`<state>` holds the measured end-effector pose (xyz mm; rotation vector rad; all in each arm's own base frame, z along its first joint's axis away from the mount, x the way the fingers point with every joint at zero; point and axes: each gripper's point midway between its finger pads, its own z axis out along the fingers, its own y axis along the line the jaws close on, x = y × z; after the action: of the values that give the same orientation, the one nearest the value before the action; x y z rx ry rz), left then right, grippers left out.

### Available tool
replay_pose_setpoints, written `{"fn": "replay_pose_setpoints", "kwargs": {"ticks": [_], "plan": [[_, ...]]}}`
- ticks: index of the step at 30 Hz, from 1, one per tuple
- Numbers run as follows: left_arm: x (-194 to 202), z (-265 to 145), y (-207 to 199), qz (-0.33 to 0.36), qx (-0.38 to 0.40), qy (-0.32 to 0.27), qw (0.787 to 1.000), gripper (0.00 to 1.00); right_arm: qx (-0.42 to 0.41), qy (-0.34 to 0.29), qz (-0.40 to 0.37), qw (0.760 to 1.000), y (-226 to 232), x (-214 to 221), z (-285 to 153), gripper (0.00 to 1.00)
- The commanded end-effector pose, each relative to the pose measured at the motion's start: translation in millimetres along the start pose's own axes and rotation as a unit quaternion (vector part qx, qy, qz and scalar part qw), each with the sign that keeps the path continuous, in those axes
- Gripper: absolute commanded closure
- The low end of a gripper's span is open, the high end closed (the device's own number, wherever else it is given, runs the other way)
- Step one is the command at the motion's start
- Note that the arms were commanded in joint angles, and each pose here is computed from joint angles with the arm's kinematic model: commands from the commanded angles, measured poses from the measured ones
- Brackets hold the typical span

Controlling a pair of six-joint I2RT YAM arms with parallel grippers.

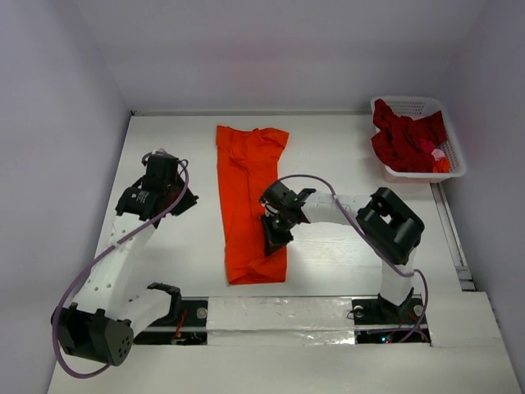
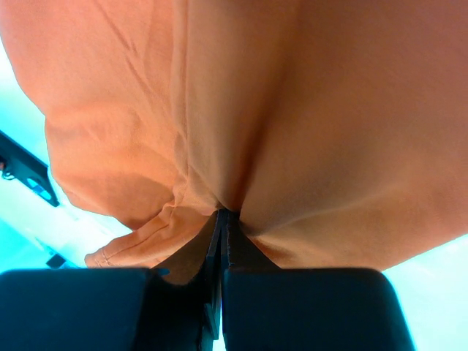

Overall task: Fold and stack the t-shirts
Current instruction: Fold the tshirt

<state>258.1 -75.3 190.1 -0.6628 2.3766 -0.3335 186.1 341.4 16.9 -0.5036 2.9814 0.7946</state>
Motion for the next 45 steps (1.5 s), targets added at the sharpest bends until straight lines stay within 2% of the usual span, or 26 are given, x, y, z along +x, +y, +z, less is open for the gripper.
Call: {"fn": "replay_pose_setpoints", "kwargs": {"ticks": [1, 8, 15, 22, 30, 32, 33, 35, 36, 37, 38, 39, 42, 45], "plan": [[10.6, 4.3, 5.9, 0.003, -0.001, 0.016, 1.000, 1.00, 0.127, 0.004, 0.002, 0.992, -68.5, 18.5, 1.4, 1.00], [28.9, 17.3, 15.4, 0.005, -0.008, 0.036, 0.999, 1.00, 0.128, -0.011, 0.034, 0.991, -89.5, 25.8, -13.5, 1.00], [67.1, 25.5, 5.6, 0.023, 0.017, 0.091, 0.995, 1.00, 0.131, -0.018, 0.045, 0.990, -97.0, 27.5, -17.9, 1.00], [132.2, 12.4, -24.9, 0.058, 0.052, 0.161, 0.984, 1.00, 0.127, -0.026, 0.053, 0.990, -95.9, 27.4, -25.2, 1.00], [154.9, -11.0, -2.7, 0.055, 0.036, 0.183, 0.981, 1.00, 0.116, -0.045, 0.037, 0.992, -84.8, 19.9, -40.9, 0.99], [152.9, -19.1, 1.6, 0.051, 0.038, 0.178, 0.982, 1.00, 0.119, -0.065, 0.031, 0.990, -81.5, 12.0, -50.0, 0.87], [152.4, -21.5, 2.4, 0.050, 0.038, 0.178, 0.982, 1.00, 0.114, -0.076, 0.027, 0.990, -75.5, 9.7, -61.1, 0.74], [150.6, -26.3, 4.6, 0.049, 0.039, 0.175, 0.983, 1.00, 0.103, -0.109, 0.018, 0.988, -58.8, -7.5, -82.4, 0.60], [148.7, -27.7, 2.8, 0.050, 0.045, 0.171, 0.983, 1.00, 0.100, -0.129, 0.015, 0.987, -50.5, -11.1, -100.8, 0.45], [146.0, -29.6, -1.4, 0.053, 0.058, 0.165, 0.983, 1.00, 0.098, -0.160, 0.008, 0.982, -39.6, -26.7, -118.8, 0.34], [143.8, -30.2, -4.1, 0.057, 0.064, 0.161, 0.983, 1.00, 0.096, -0.175, 0.004, 0.980, -32.9, -32.0, -131.5, 0.26], [140.3, -32.2, -8.1, 0.059, 0.073, 0.155, 0.983, 1.00, 0.098, -0.182, 0.001, 0.978, -28.8, -33.3, -143.3, 0.13], [131.7, -33.2, -18.0, 0.074, 0.089, 0.140, 0.983, 0.99, 0.089, -0.234, -0.011, 0.968, -8.5, -48.7, -184.9, 0.00], [127.3, -30.4, -25.8, 0.101, 0.098, 0.135, 0.981, 1.00, 0.076, -0.276, -0.018, 0.958, 5.6, -54.7, -216.1, 0.00]]}}
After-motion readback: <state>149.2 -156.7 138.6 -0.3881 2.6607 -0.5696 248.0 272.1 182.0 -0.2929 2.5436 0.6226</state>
